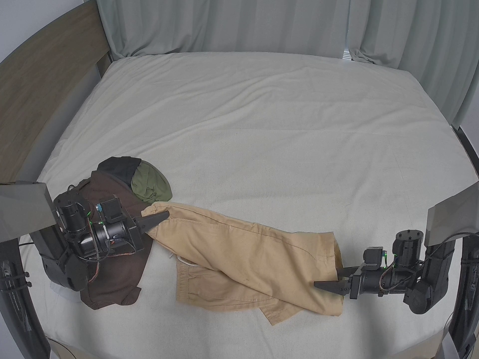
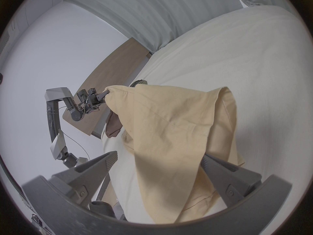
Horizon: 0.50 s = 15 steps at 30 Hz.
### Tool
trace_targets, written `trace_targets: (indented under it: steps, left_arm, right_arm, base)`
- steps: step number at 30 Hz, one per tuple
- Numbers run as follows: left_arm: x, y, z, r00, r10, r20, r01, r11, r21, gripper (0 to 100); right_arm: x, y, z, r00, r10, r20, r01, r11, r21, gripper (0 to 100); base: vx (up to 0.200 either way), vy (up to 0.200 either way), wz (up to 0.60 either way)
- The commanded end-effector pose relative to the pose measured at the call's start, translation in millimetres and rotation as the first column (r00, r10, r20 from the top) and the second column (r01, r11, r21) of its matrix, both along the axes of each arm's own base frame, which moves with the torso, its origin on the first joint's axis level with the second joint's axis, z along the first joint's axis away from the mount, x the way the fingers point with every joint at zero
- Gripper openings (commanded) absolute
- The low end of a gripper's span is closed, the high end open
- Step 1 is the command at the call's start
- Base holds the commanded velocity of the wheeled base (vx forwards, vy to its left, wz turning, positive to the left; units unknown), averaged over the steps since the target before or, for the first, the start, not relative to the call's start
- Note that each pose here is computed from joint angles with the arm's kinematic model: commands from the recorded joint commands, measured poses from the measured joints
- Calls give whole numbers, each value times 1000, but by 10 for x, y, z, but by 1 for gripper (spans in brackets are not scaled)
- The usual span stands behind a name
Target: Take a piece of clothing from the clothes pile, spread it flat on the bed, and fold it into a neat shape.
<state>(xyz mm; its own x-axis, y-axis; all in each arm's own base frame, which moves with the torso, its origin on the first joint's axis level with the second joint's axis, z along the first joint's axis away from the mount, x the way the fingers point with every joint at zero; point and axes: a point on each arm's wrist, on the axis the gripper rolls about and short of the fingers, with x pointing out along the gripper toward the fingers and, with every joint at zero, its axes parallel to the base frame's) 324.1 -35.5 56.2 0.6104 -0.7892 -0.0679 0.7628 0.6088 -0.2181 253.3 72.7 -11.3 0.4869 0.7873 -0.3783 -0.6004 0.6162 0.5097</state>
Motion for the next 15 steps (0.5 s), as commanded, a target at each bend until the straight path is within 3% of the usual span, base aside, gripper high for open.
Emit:
trace_targets:
  steps: [1,8,15]
  left_arm:
    - [0,1,9,1000,0,3,0,1000,0,0]
    - [-1,1,19,1000,0,6,0,1000,-1,0]
    - [1,6,26,1000,2,10,-2,1000,-1,0]
  right_arm:
    - [63,10,-47,1000,-15,3,15,1000,-6,100]
    - [167,38,-81,998,-62,10,62,998,-9,100]
    - [269,70,-63,996,-90,-16,90,995,42,100]
  base:
    - [0,0,0]
    - [0,0,0]
    - [0,0,0]
